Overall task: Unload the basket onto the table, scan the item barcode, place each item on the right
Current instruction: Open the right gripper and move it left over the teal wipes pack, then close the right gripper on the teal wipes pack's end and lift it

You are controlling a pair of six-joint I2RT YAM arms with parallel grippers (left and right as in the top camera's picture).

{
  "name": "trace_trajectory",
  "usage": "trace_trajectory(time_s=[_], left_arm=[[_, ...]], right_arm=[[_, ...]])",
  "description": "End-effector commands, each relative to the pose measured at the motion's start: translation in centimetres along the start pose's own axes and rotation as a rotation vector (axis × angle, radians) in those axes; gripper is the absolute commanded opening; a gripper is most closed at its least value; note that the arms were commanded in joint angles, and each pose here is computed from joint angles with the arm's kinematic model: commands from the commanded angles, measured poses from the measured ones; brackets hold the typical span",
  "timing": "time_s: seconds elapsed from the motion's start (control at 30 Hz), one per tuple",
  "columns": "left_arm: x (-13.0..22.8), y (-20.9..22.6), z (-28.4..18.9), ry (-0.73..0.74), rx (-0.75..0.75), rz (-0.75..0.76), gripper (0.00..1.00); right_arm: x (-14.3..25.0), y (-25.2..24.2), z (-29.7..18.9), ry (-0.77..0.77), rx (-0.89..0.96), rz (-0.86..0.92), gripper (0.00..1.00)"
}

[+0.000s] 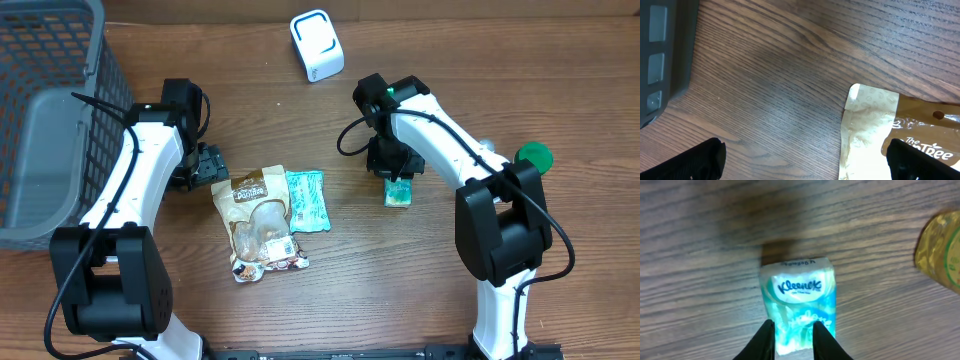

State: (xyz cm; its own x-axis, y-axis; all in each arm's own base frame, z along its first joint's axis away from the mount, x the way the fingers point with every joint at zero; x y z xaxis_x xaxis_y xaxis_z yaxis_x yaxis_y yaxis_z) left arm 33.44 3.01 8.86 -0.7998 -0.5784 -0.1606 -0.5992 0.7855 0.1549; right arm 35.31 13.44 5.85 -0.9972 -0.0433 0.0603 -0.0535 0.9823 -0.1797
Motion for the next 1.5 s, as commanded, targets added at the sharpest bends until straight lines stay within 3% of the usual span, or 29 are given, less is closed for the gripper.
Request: trace_trajectory(time_s=[0.0, 0.07, 0.17, 0.33, 0.63, 1.13, 1.47], left_arm=[[-0.2, 0.3, 0.3, -0.005, -0.022, -0.008, 1.00], [-0.2, 0.3, 0.3, -0.005, -0.022, -0.008, 1.00], [-0.2, 0.3, 0.3, -0.005, -0.022, -0.008, 1.00], [-0.2, 0.3, 0.3, -0.005, -0.022, -0.008, 0.99], [-0.2, 0.3, 0.3, -0.005, -0.022, -0.008, 0.99], [-0.2, 0.3, 0.3, -0.005, -0.022, -0.008, 1.00], [-0.2, 0.3, 0.3, -0.005, -0.022, -0.008, 1.00]], right_arm=[[-0.3, -0.3, 0.2, -0.012, 0.014, 0.014, 0.32], [-0.7, -0.2, 0.1, -0.028, 0.007, 0.017, 0.54], [-1.4, 0.2, 0.1, -0.057, -0.008, 0.023, 0.67], [-2.0, 3.7, -0.3, -0.077, -0.183, 0.006, 0.67], [-0.3, 11.9, -2.8, -0.067, -0.539, -0.239, 0.61], [1.2, 16.7, -3.9, -0.129, -0.566, -0.362, 0.62], [0.5, 16.7, -3.8, -0.165, -0.538, -0.357, 0.62]])
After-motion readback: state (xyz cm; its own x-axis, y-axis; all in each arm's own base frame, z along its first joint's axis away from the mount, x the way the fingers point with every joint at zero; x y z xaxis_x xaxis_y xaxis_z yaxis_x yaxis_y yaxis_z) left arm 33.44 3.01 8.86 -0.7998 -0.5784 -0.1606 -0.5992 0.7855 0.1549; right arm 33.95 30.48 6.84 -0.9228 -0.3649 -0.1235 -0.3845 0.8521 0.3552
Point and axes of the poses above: each gripper's point midway between its finger pads, its own z axis out along the fingers, its own y axis along the line the jaws close on, x = y × z, the point moved 1 cm from there along -z, back along the fingers, and after that the axes turned 12 degrees about -z, right-handed, at the moved point
